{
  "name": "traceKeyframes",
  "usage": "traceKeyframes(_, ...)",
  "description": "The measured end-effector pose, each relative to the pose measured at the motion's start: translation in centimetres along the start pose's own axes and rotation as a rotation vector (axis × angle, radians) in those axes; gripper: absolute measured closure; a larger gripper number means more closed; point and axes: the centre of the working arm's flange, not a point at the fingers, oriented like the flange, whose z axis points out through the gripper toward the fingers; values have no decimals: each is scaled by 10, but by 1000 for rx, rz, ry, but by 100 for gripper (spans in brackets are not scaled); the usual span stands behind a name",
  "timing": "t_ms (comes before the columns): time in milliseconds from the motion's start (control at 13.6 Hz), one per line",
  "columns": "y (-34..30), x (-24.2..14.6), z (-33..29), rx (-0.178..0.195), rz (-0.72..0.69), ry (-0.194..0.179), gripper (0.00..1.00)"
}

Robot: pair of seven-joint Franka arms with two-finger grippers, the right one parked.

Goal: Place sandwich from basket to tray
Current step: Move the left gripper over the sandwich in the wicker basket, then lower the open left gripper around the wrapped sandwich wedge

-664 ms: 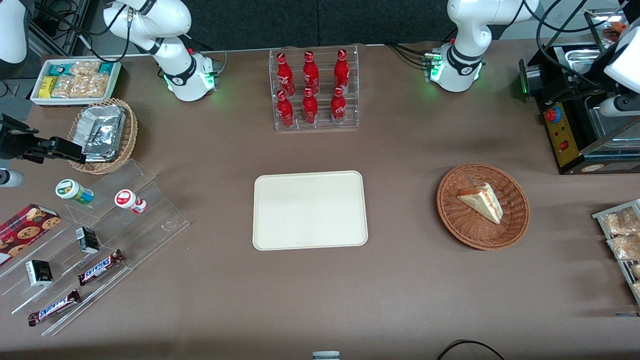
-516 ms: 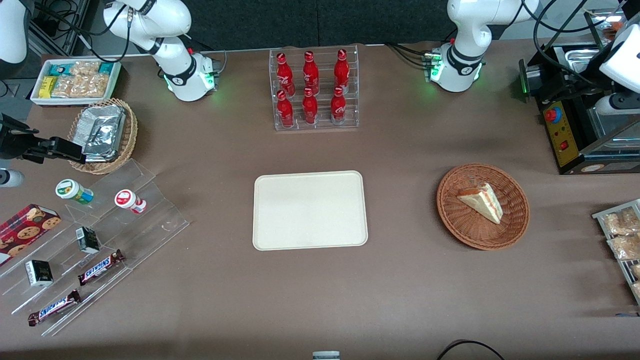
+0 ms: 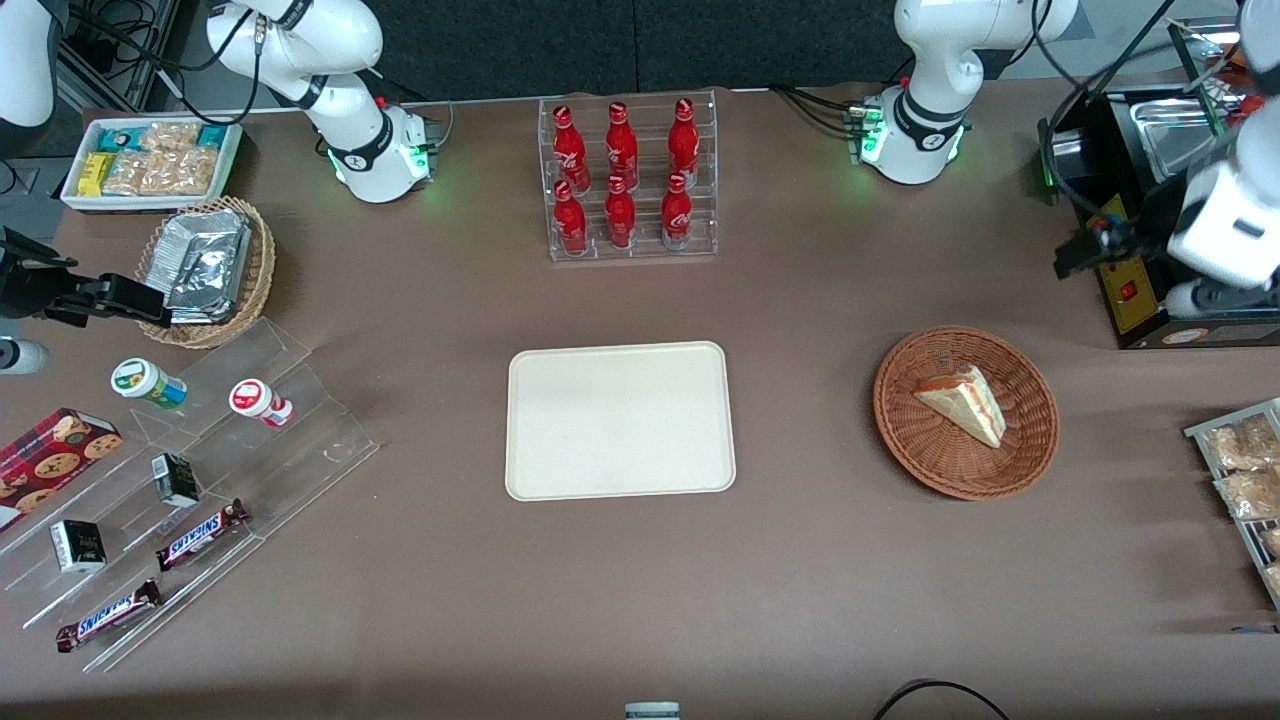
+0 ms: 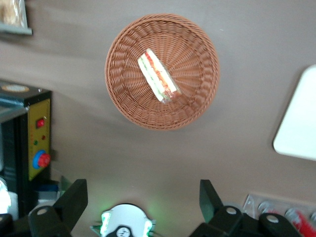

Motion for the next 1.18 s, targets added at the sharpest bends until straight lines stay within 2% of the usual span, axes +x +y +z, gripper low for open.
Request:
traceKeyframes(221,6,28,46,-5,-275,3,0)
traceKeyframes(443,16,50,110,-35,-535,48,0)
traceKeyframes(811,14,44,203,-99,-648,123,0)
traceKeyframes(1180,11,36,239,-125,-700,149,0)
